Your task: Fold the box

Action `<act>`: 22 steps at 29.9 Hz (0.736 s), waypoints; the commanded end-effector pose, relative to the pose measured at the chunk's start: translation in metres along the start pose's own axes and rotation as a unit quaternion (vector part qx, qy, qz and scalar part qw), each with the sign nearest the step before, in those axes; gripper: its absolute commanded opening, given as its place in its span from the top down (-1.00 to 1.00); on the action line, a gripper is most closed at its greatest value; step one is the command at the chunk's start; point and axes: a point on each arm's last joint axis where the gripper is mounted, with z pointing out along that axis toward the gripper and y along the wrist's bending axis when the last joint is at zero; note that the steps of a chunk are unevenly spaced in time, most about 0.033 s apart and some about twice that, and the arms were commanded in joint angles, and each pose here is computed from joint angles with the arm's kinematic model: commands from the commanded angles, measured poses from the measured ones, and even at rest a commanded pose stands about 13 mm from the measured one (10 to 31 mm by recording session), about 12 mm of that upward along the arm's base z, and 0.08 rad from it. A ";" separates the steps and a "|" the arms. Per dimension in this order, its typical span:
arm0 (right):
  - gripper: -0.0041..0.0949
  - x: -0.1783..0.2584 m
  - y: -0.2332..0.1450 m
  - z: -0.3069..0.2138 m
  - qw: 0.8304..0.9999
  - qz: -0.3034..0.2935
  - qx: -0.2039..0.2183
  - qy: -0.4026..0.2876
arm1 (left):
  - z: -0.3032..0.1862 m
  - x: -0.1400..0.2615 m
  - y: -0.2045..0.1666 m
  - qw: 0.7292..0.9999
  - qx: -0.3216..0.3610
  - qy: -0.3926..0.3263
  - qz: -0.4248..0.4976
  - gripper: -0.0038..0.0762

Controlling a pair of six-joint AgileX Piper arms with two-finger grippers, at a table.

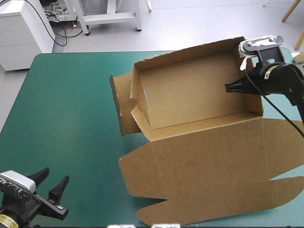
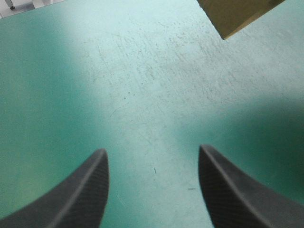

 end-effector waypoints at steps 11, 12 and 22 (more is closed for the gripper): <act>0.96 -0.006 -0.004 -0.029 0.998 0.013 0.002 -0.068 | 0.008 -0.022 0.000 0.998 0.006 -0.047 -0.032 -0.19; 0.96 -0.006 -0.004 -0.029 0.998 0.013 0.002 -0.068 | 0.012 -0.024 0.001 0.999 0.001 -0.038 -0.035 -0.19; 0.96 -0.006 -0.003 -0.028 0.998 0.009 0.002 -0.066 | 0.069 -0.066 0.012 0.997 -0.051 0.015 -0.049 -0.19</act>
